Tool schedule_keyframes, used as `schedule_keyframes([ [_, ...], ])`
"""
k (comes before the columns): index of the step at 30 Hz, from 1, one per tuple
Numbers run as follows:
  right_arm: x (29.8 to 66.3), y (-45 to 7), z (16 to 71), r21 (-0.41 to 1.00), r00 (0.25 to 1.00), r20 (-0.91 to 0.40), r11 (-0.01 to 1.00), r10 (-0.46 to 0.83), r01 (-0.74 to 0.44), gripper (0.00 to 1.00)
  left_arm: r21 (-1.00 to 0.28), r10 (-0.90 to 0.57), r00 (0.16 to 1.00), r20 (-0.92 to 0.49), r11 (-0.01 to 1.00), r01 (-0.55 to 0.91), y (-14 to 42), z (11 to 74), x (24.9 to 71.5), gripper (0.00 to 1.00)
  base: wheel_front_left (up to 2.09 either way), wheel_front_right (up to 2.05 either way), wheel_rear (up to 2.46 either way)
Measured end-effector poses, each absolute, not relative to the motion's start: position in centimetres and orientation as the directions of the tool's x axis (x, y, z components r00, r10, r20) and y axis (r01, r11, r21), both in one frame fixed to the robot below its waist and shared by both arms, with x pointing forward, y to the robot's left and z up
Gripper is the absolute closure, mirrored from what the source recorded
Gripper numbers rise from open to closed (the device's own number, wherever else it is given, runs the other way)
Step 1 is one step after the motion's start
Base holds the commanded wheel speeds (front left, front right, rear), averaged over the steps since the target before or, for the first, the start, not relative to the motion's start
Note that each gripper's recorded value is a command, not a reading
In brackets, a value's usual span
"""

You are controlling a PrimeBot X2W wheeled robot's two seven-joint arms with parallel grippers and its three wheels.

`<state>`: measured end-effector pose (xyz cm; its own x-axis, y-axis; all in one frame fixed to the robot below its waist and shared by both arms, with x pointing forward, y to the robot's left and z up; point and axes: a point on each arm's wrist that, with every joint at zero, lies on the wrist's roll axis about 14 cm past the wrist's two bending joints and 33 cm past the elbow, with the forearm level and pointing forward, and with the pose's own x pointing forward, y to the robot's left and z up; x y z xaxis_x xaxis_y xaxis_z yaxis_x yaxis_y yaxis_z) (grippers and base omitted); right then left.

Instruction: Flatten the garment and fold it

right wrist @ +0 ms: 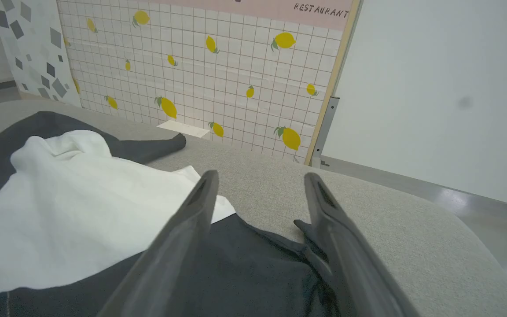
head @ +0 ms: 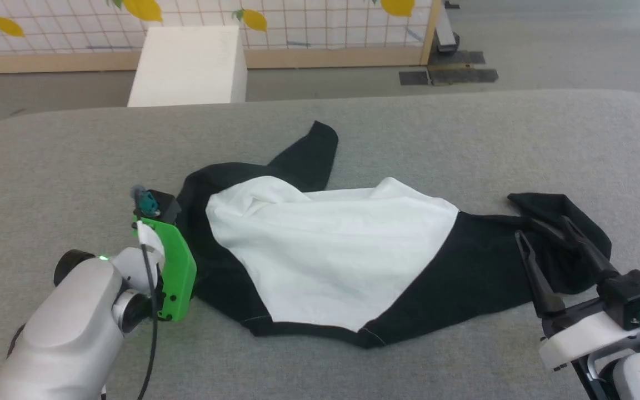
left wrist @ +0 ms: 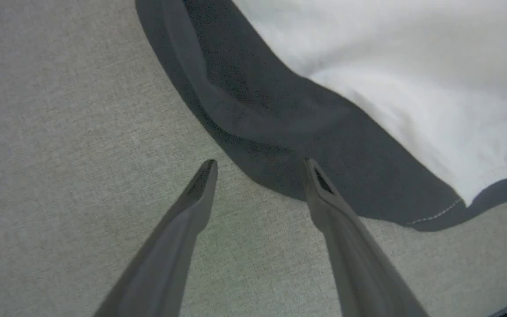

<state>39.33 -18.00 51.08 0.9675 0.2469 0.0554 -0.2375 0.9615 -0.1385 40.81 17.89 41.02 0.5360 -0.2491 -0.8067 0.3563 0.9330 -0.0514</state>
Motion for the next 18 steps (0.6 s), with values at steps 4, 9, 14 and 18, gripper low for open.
schedule_keyframes([
  [4, 39.7, -18.2, 50.8, -0.146, 0.968, 0.045, 0.96, 0.248, -0.239, 0.0, -0.034, -0.22, 0.457, -0.862, 0.924, 0.381, 17.7, 38.8, 40.3, 0.0, 0.0, 0.0, 0.0],
  [9, 40.6, -19.2, 51.4, -0.185, 0.966, 0.049, 0.953, 0.252, -0.24, 0.0, -0.037, -0.217, 0.413, -0.884, 0.915, 0.401, 17.2, 37.7, 40.5, 0.0, 0.0, 0.0, 0.0],
  [14, 41.7, -18.8, 52.2, -0.236, 0.953, 0.039, 0.929, 0.301, -0.284, 0.0, -0.068, -0.246, 0.417, -0.875, 0.915, 0.397, 16.6, 37.7, 40.5, 1.0, 0.0, 0.0, 0.0],
  [18, 42.5, -18.1, 53.6, -0.297, 0.933, 0.024, 0.893, 0.36, -0.337, 0.0, -0.12, -0.292, 0.465, -0.836, 0.924, 0.364, 16.2, 38.6, 40.9, 1.0, 0.0, 0.0, 0.0],
])
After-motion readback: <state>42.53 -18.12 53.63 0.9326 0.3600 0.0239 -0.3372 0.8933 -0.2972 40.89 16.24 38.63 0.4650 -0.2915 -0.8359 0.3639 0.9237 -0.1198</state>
